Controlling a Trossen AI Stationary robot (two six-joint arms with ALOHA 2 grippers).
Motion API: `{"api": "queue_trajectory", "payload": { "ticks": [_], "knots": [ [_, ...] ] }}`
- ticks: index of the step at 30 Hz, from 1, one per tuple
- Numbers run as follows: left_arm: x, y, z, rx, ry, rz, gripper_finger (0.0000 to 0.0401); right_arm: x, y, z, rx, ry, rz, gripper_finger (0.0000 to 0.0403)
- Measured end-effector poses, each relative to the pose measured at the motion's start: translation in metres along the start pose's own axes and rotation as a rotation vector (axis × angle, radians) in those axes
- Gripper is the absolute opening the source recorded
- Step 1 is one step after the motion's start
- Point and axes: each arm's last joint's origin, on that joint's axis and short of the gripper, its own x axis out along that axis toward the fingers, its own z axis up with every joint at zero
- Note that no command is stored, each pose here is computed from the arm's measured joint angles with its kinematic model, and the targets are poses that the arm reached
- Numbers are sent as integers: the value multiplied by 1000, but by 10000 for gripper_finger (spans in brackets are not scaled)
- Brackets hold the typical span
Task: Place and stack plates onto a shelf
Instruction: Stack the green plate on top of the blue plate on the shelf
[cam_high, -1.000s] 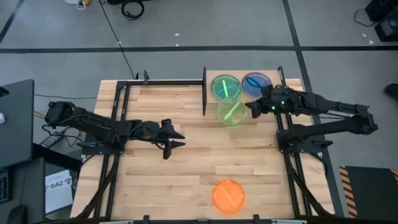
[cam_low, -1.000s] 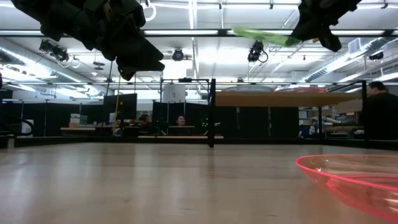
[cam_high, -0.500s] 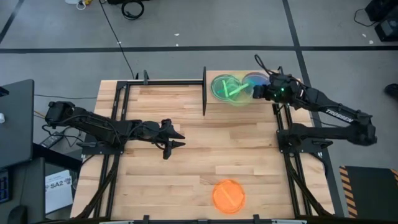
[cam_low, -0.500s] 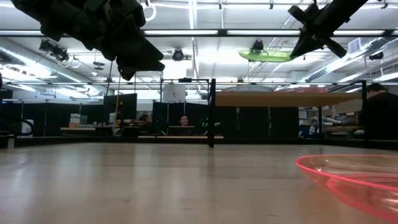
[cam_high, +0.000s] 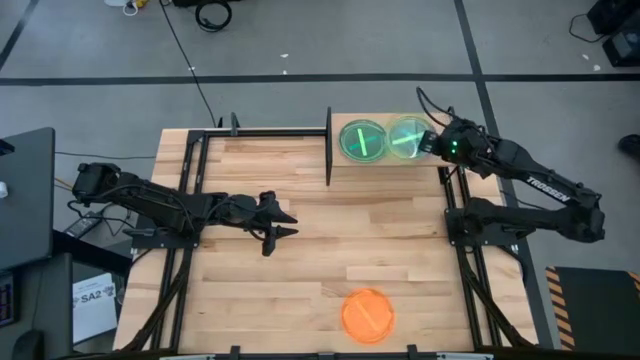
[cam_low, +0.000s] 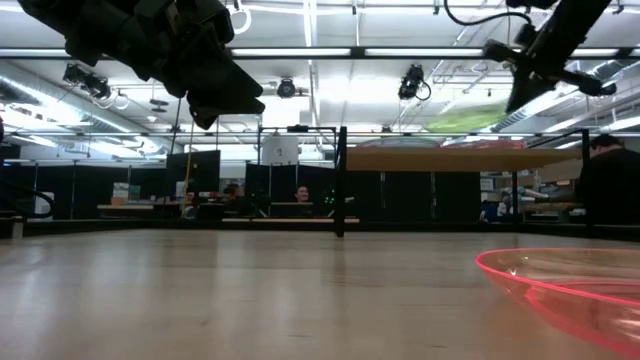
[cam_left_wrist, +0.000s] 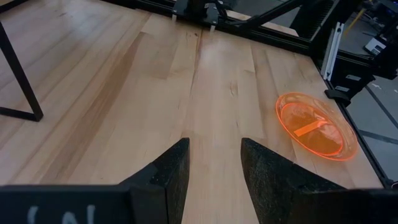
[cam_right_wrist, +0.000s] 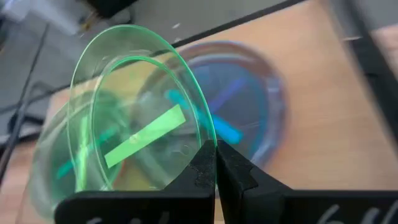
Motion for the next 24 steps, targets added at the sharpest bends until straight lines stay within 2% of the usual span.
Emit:
{"api": "queue_trajectory", "payload": {
  "ticks": [9,17,24],
  "knots": [
    [0,0,0,0,0,0,151,-7,-10,11,110,-78,-1,7],
    [0,0,0,0,0,0,151,-1,-18,9,106,-27,-100,7],
    [0,0,0,0,0,0,151,6,-14,11,113,-25,-116,7]
  ]
}}
